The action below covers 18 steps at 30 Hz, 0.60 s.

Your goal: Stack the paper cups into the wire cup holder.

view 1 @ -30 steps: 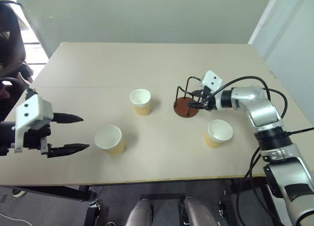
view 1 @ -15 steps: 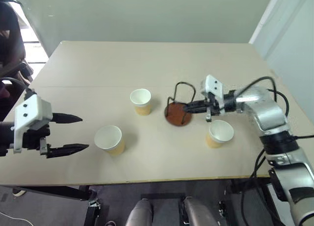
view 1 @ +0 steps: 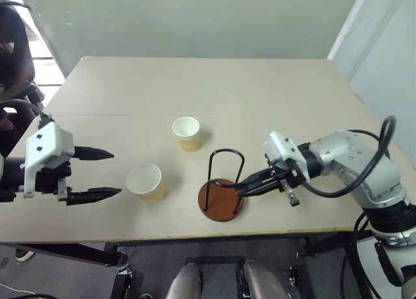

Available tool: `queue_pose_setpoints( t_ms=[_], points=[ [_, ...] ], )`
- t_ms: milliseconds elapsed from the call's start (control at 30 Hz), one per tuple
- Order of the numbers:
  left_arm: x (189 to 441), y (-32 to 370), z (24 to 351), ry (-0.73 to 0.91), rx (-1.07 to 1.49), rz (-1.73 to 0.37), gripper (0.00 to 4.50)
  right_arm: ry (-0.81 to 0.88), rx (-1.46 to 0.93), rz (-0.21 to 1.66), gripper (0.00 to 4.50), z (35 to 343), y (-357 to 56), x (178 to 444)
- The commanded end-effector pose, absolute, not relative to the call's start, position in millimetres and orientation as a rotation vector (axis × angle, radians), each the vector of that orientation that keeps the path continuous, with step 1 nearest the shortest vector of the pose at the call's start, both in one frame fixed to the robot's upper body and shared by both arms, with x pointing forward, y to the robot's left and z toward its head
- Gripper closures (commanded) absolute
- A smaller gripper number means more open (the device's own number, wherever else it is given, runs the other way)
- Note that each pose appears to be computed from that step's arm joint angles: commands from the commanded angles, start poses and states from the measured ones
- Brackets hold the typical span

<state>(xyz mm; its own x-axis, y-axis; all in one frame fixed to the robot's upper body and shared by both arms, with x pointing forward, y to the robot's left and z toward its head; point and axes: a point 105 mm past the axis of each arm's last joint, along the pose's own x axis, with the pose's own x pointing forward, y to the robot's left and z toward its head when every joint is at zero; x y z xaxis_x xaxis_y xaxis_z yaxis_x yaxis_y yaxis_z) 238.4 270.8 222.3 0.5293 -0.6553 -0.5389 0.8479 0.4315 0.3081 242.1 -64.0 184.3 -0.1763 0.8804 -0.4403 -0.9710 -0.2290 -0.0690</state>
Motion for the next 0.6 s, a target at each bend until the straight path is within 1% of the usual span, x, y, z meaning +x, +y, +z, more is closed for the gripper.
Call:
queue_pose_setpoints(
  t_ms=[33,300,433,533,600],
  points=[
    [238,270,231,0.351,0.634,-0.967,0.0,0.217,-0.516,1.758,4.48,189,-61,239],
    [236,272,231,0.361,0.636,-0.969,0.0,0.201,-0.58,1.764,4.48,184,-61,238],
    [236,272,231,0.36,0.637,-0.968,0.0,0.194,-0.624,1.796,4.48,182,-60,237],
    [238,272,232,0.357,0.638,-0.965,0.0,0.2,-0.665,1.798,3.73,178,-59,239],
    [238,271,232,0.354,0.639,-0.965,0.0,0.195,-0.692,1.787,3.09,175,-59,243]
  ],
)
